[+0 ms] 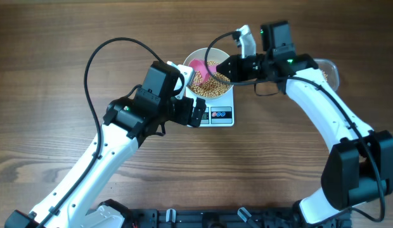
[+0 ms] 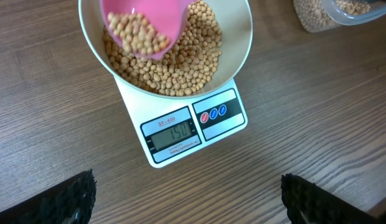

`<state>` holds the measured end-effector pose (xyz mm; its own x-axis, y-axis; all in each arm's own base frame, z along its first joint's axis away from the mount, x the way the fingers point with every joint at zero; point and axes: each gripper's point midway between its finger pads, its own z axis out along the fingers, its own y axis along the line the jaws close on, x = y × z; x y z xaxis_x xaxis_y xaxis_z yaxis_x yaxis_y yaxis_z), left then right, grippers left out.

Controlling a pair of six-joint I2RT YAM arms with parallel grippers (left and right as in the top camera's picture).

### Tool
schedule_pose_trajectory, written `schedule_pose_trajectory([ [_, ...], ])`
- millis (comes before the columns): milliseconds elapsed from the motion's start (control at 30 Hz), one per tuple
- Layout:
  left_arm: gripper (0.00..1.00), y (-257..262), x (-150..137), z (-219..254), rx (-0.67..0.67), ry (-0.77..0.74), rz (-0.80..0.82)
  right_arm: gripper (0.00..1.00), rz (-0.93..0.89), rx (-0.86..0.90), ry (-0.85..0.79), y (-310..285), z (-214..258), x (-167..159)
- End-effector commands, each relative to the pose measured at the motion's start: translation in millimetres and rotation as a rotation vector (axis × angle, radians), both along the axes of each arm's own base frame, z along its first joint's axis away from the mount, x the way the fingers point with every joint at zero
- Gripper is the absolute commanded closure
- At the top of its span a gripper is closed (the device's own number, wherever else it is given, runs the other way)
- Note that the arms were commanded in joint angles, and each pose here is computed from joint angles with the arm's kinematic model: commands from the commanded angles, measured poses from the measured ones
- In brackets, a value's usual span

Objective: Scoop item into bowl and weigh 150g on scale

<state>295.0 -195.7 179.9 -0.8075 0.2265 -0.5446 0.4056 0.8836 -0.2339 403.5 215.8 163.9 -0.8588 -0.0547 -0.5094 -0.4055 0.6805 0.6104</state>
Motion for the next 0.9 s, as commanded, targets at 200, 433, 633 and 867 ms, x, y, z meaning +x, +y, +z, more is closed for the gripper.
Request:
schedule_pose_trajectory([
  [200, 0.0, 2, 5, 7, -0.009, -0.018, 0.015, 0.96, -0.118, 0.143, 0.105, -26, 12, 17],
  [433, 0.0, 2, 5, 7, -0.009, -0.018, 0.015, 0.96, -0.154, 0.273, 0.113, -53, 35, 28],
  [633, 0.0, 2, 5, 7, -0.008, -0.018, 0.015, 0.96, -0.138, 0.5, 0.157, -78, 76, 33],
  [867, 0.0, 2, 5, 7, -0.008, -0.018, 0.015, 0.96, -0.239, 0.577, 0.075, -139, 100, 54],
])
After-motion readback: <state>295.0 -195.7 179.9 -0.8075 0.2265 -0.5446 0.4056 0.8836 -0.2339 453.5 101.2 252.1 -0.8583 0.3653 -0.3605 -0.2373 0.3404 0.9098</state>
